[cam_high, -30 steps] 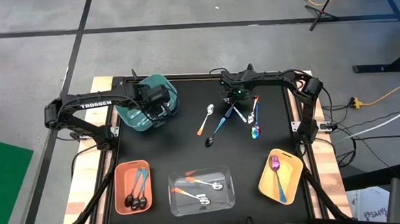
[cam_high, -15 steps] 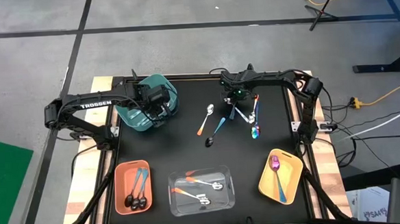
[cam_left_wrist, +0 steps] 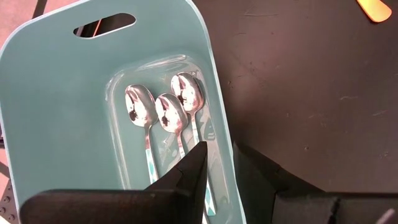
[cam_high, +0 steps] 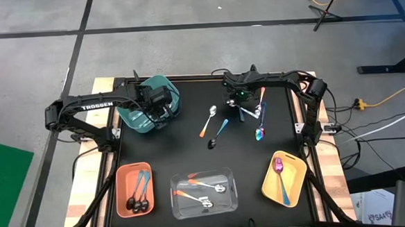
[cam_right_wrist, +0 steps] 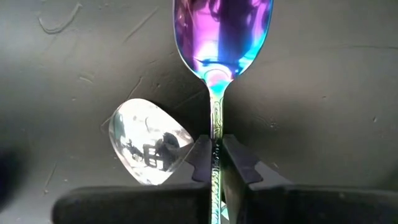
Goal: Sort silverware by color (type)
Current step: Put the purple spoon into the yellow bin
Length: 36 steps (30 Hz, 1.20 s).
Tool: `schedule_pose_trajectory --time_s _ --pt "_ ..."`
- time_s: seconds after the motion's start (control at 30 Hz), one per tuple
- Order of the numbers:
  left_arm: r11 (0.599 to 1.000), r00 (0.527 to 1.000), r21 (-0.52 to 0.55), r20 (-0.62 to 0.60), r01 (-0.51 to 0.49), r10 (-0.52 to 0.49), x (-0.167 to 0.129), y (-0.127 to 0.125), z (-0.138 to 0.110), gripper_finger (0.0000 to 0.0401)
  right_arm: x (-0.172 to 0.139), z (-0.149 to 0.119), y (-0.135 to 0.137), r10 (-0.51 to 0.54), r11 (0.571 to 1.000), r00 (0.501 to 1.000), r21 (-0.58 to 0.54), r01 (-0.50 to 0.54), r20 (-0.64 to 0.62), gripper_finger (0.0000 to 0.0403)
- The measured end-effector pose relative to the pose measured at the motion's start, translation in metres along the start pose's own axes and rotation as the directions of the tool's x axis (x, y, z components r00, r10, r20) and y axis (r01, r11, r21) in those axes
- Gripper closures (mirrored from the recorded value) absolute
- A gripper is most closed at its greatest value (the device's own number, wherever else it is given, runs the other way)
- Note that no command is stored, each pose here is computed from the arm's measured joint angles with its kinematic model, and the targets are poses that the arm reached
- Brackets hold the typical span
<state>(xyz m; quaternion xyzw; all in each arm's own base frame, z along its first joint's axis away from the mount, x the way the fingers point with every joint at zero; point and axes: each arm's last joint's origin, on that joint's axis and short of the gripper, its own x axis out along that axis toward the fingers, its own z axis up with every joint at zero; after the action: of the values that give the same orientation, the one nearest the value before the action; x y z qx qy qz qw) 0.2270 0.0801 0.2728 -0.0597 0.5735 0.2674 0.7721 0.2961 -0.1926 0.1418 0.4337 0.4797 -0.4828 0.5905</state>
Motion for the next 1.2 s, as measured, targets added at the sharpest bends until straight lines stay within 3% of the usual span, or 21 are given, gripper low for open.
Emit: schedule_pose_trajectory --time_s 0.33,0.87,1.2 --pt "1.000 1.000 0.000 0.000 0.000 0.000 0.000 0.000 0.000 0.0329 -0.010 -0.001 -0.003 0.008 0.999 1.000 -0.039 -0.007 0.003 0.0401" --pt "1.000 1.000 -0.001 0.001 0.000 0.000 0.000 0.000 0.000 0.0329 -0.042 -0.007 -0.006 0.142 0.975 0.986 -0.162 -0.155 -0.088 0.0402" --pt "1.000 1.000 -0.003 0.009 0.001 -0.001 0.000 0.000 0.001 0.0329 -0.068 -0.014 -0.016 0.159 0.962 0.980 -0.203 -0.181 -0.119 0.0402"
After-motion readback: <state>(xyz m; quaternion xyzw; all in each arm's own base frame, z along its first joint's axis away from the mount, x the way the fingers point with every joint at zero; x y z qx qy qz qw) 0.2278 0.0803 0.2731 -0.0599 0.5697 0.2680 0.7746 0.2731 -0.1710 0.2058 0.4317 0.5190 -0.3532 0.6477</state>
